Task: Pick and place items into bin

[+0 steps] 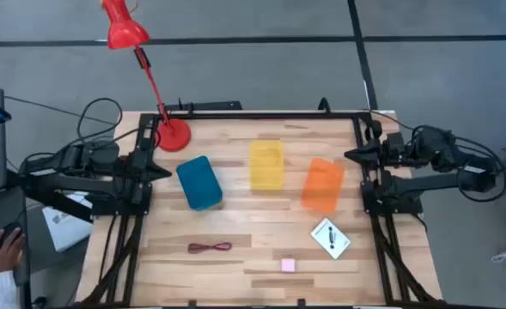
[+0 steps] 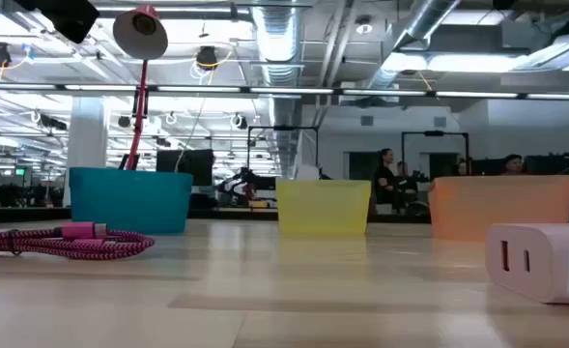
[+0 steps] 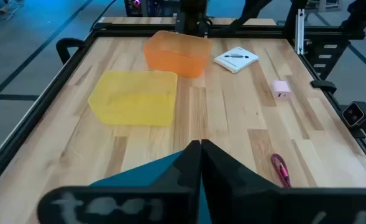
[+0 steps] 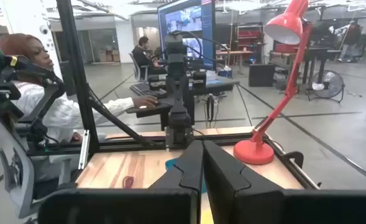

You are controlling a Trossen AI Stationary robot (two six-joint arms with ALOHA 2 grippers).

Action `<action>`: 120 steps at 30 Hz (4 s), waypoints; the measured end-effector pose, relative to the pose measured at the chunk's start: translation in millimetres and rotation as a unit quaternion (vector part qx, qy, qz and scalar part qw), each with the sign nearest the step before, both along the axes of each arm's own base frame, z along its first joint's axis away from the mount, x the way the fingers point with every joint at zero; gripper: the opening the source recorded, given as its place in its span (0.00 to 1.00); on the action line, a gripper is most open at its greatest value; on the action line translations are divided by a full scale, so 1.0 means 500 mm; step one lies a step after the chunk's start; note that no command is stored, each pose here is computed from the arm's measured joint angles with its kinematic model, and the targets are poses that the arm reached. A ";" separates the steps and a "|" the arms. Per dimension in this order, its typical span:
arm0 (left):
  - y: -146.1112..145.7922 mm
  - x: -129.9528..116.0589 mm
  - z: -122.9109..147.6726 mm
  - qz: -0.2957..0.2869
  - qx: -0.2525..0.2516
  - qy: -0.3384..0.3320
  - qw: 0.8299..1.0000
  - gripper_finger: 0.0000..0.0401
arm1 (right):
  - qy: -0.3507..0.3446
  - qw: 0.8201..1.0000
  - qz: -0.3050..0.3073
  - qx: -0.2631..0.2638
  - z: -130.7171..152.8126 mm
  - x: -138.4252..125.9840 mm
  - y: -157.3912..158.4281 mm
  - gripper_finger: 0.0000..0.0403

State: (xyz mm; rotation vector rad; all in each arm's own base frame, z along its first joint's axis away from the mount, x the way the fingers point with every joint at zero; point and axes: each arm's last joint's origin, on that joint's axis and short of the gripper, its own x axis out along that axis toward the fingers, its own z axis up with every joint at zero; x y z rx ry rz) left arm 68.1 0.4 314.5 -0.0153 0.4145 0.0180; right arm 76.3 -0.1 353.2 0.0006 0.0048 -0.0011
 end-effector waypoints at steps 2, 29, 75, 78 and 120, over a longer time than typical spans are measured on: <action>0.000 0.000 0.000 0.000 0.000 0.000 1.000 0.00 | 0.000 1.000 0.000 0.000 0.000 0.000 0.000 0.02; 0.000 0.000 0.000 0.000 0.000 0.000 1.000 0.00 | 0.000 1.000 0.000 0.000 0.000 0.000 0.000 0.02; 0.001 0.010 0.027 0.025 -0.046 -0.077 0.996 0.00 | 0.000 1.000 0.000 0.000 0.000 0.000 0.000 0.02; 0.001 0.014 0.042 0.030 -0.057 -0.116 0.991 0.00 | 0.000 1.000 0.000 0.000 0.000 0.000 0.000 0.02; -0.012 0.124 -0.019 -0.017 -0.085 -0.324 0.942 0.00 | 0.062 0.995 0.059 -0.048 -0.023 0.111 0.029 0.08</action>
